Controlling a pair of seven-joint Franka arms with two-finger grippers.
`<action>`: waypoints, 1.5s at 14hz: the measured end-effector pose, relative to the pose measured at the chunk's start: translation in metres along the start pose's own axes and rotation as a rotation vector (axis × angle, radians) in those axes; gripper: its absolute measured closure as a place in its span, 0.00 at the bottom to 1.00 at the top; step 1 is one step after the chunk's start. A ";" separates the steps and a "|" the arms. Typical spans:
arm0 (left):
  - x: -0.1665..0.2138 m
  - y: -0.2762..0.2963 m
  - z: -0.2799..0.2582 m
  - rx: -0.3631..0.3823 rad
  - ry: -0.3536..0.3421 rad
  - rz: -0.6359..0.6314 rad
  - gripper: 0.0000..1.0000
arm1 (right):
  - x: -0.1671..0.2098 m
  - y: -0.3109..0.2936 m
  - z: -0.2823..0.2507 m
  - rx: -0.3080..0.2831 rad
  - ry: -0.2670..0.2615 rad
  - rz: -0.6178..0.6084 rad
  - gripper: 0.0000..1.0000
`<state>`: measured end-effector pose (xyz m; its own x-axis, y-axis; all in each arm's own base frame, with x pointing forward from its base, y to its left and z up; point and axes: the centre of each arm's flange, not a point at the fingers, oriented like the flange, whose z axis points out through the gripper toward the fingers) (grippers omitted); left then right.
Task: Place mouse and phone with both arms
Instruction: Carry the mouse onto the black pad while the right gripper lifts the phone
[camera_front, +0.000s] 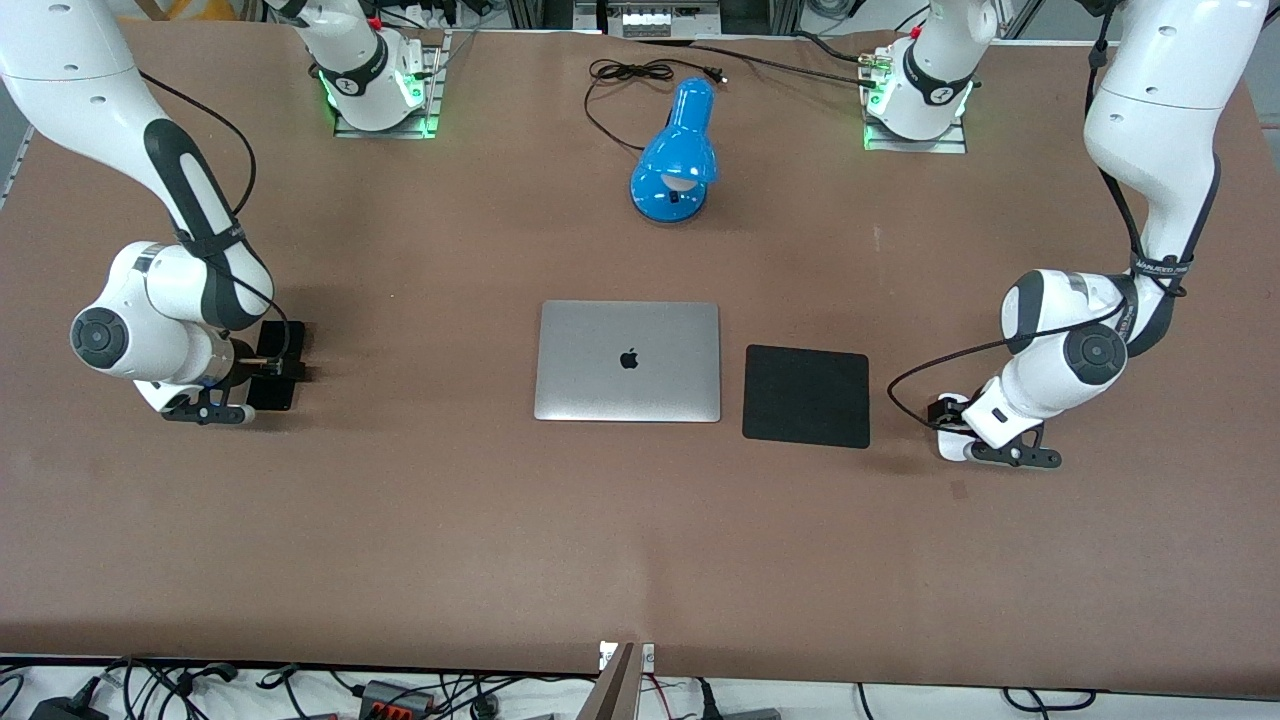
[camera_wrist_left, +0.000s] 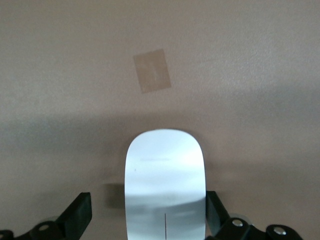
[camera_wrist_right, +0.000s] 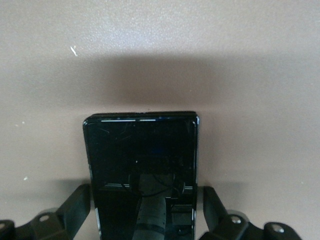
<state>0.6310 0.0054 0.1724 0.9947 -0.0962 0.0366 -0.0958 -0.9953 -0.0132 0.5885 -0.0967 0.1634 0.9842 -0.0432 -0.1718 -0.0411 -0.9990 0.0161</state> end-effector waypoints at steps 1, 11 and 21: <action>-0.001 -0.001 0.002 -0.001 0.003 -0.001 0.03 | 0.000 0.000 0.000 0.000 0.000 -0.002 0.00; 0.012 0.080 -0.041 -0.054 -0.085 0.108 0.38 | 0.001 0.000 -0.005 -0.001 -0.002 -0.004 0.20; -0.014 0.221 -0.024 -0.012 -0.155 0.006 0.38 | 0.010 -0.021 -0.068 0.016 -0.120 -0.040 0.20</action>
<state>0.5951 -0.2133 0.1928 0.9878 -0.1009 -0.1186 -0.1017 -0.9948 -0.0013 0.6104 -0.0750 0.2279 0.9575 -0.0033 -0.2886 -0.0060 -0.9999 -0.0085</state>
